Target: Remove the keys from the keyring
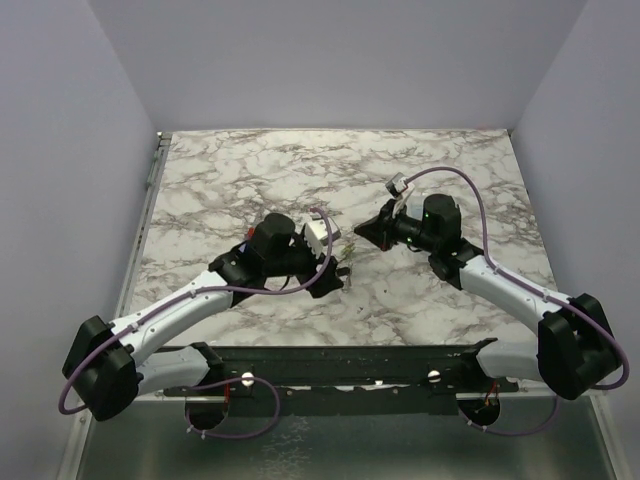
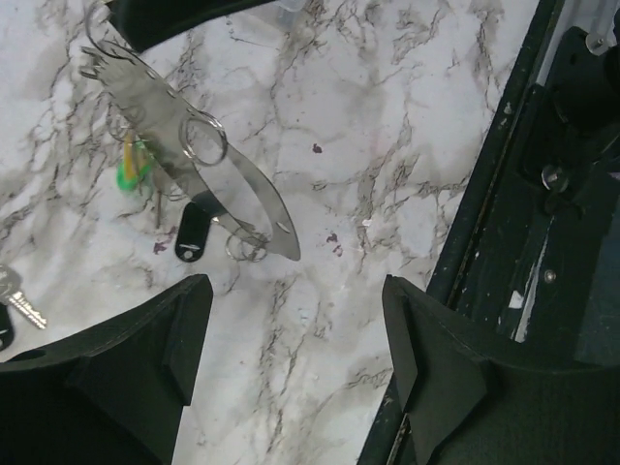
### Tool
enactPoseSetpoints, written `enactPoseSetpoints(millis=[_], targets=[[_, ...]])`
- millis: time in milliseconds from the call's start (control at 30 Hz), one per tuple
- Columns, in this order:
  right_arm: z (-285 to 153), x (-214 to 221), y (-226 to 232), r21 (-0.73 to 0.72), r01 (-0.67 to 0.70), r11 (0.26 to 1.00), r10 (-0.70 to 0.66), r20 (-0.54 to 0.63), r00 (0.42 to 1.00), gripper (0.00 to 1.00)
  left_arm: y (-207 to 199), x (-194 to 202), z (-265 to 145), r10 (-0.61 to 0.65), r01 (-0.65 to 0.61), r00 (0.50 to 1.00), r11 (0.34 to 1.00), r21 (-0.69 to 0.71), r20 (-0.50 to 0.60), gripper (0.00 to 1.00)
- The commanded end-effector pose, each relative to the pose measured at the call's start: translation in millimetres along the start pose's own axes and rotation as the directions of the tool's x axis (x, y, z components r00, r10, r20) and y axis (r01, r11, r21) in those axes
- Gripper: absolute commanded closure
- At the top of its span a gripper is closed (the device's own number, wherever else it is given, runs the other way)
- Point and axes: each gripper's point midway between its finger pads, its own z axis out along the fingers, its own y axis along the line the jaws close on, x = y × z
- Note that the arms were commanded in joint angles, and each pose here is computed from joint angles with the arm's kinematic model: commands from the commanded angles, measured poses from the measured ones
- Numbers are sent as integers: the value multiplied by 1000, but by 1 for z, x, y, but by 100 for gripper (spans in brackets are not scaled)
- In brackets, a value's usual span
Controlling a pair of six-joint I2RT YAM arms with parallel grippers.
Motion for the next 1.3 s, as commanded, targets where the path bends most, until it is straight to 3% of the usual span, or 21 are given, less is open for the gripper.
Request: enactPoseSetpoints(millis=[0,400,567,733,867,1000,1167,1233,1267], targets=[[1,-7,-12,71,-55,996,52,43,998,99,-4,-2,14,-76,81,994,995,-64,80,23],[5,0,-17,91,-87,992,84,32,996,99,0,4,55,-124,150,983,967,-206,135,16],[5,2,-19,101,-96,990,94,30,995,99,19,5,66,-111,154,983,931,-331,145,18],[4,3,-19,106,-97,990,94,27,995,99,41,5,65,-62,117,988,892,-436,139,36],[4,6,-22,117,-103,988,101,21,995,99,45,-5,60,-5,68,990,890,-451,140,72],[4,2,-24,130,-105,986,102,27,994,99,44,-14,59,56,-6,994,894,-447,98,98],[-6,-15,-33,150,-110,983,102,59,993,97,43,-19,50,153,-126,988,890,-439,25,100],[-13,-24,-37,154,-117,981,105,84,991,87,43,-27,44,203,-181,979,889,-420,8,100],[-16,-29,-39,154,-116,981,103,92,990,75,43,-32,41,232,-211,973,885,-414,-1,100]])
